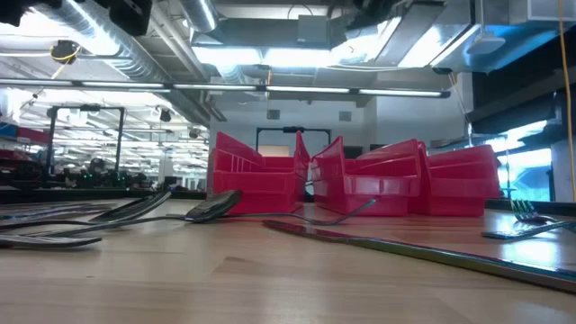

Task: Sort silverware
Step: Put the purple fork into the left red bin

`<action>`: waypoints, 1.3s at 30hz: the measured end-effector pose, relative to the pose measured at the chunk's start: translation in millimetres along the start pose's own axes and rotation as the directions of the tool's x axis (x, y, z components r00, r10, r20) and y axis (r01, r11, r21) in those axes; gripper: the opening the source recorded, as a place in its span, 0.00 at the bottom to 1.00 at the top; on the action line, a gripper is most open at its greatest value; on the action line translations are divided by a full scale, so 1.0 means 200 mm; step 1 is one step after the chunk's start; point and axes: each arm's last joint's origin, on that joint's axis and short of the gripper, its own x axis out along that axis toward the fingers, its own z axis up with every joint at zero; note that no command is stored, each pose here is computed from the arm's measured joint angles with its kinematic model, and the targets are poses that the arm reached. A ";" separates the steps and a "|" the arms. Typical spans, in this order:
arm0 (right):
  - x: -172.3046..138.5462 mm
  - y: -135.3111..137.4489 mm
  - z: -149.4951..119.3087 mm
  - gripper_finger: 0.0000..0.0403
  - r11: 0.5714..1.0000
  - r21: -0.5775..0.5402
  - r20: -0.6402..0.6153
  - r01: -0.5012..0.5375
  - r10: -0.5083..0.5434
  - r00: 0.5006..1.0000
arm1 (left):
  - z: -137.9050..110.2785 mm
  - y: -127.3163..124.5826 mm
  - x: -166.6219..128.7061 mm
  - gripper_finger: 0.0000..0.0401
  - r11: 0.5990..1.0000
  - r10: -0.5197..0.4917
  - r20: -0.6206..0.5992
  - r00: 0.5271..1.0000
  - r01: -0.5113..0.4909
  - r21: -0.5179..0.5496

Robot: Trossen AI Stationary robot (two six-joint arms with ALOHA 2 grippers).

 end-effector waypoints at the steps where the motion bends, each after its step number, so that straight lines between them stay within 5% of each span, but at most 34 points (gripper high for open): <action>1: 0.01 0.02 -0.01 0.42 1.000 -0.012 -0.006 -0.005 0.005 1.000 | -0.01 -0.01 0.01 0.15 1.000 -0.016 -0.007 1.000 0.016 -0.003; 8: 0.04 0.16 -0.10 0.36 0.998 -0.046 -0.049 -0.031 0.029 0.998 | -0.10 -0.13 0.12 0.10 0.999 -0.042 -0.091 0.995 0.041 -0.013; 12: 0.05 0.21 -0.19 0.37 0.994 -0.069 -0.134 0.084 -0.093 0.987 | -0.14 -0.17 0.18 0.09 0.998 -0.041 -0.076 0.996 0.038 -0.043; 16: 0.00 0.20 -0.34 0.39 0.947 -0.062 -0.320 0.314 -0.317 0.893 | -0.19 -0.21 0.24 0.09 0.999 -0.016 -0.076 0.997 0.013 -0.038; 21: -0.03 0.25 -0.41 0.40 0.936 -0.034 -0.407 0.350 -0.333 0.851 | -0.26 -0.22 0.35 0.09 0.999 0.019 -0.085 0.996 -0.021 -0.026; 29: -0.20 0.27 -0.37 0.41 0.897 0.002 -0.391 0.442 -0.406 0.826 | -0.29 -0.22 0.68 0.09 0.996 0.068 -0.140 0.988 -0.059 0.065; 39: -0.33 0.27 -0.46 0.41 0.812 -0.017 -0.501 0.583 -0.512 0.698 | -0.30 -0.04 1.12 0.09 0.972 0.163 -0.134 0.978 -0.135 0.194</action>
